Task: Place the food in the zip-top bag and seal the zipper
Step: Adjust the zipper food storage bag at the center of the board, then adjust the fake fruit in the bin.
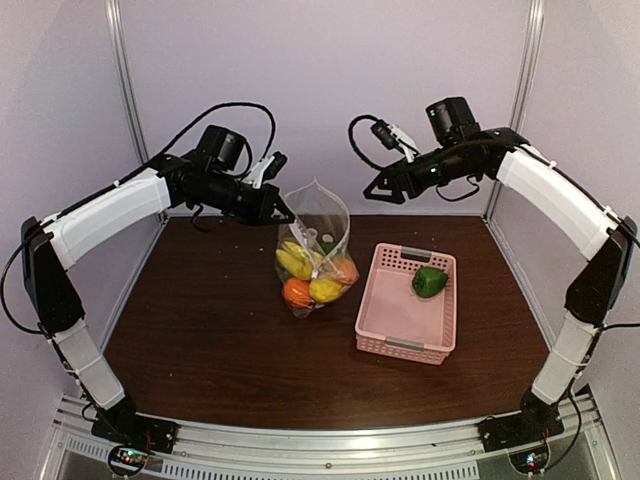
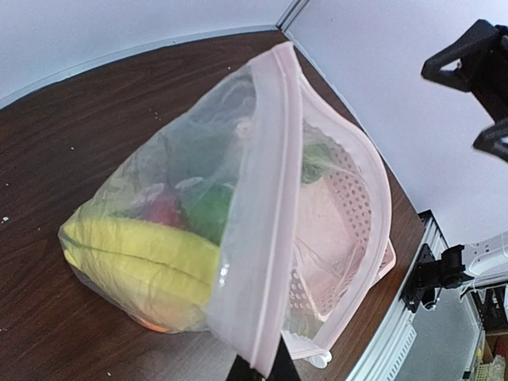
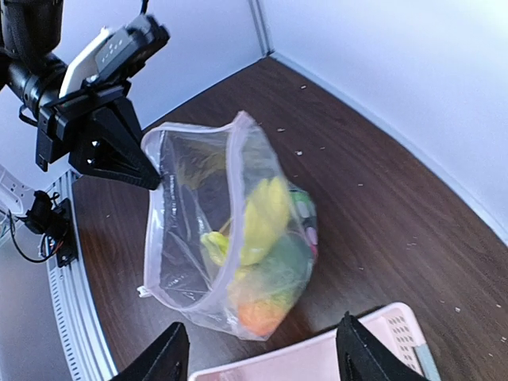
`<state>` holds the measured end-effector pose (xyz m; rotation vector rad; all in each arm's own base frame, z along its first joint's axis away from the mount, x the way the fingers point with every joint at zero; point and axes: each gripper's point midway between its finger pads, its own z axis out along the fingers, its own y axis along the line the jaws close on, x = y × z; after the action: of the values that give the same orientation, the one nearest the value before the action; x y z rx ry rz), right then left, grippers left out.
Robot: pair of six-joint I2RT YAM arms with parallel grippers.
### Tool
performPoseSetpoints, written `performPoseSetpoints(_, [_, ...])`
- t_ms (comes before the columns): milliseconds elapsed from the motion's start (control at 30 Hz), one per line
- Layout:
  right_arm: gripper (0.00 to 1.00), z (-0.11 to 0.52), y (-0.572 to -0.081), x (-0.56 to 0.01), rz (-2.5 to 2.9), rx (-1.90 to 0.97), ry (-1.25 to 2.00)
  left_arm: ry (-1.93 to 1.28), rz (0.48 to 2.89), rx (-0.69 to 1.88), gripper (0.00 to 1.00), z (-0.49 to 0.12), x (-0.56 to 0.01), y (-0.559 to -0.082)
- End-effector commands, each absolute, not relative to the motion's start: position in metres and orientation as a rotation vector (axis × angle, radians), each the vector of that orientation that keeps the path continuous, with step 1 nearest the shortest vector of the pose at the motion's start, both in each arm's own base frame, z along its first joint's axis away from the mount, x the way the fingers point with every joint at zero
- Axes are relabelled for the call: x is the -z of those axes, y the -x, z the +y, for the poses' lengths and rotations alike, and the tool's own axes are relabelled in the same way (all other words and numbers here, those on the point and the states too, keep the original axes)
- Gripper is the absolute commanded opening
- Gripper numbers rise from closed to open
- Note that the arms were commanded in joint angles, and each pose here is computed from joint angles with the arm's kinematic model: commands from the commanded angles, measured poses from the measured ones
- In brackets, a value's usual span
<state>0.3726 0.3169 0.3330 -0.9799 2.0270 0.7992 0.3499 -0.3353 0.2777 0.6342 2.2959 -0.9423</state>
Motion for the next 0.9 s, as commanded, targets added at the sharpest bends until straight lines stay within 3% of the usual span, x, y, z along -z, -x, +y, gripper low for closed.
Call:
performPoseSetpoints(0, [0.65,0.255,-0.385,-0.341,2.042,-0.638,0.886,-0.667,2.18,1.008,0.0,-0.341,-0.303,-0.347])
performPoseSetpoints(300, [0.68,0.176,-0.38,-0.296,2.172,-0.277,1.067,-0.713,2.103,1.03,0.0,-0.346,-0.328,-0.347])
performPoseSetpoints(867, [0.66,0.136,-0.37,-0.161,2.357,-0.029,1.376,-0.702,2.146,1.061,0.0,-0.339,-0.3,-0.331])
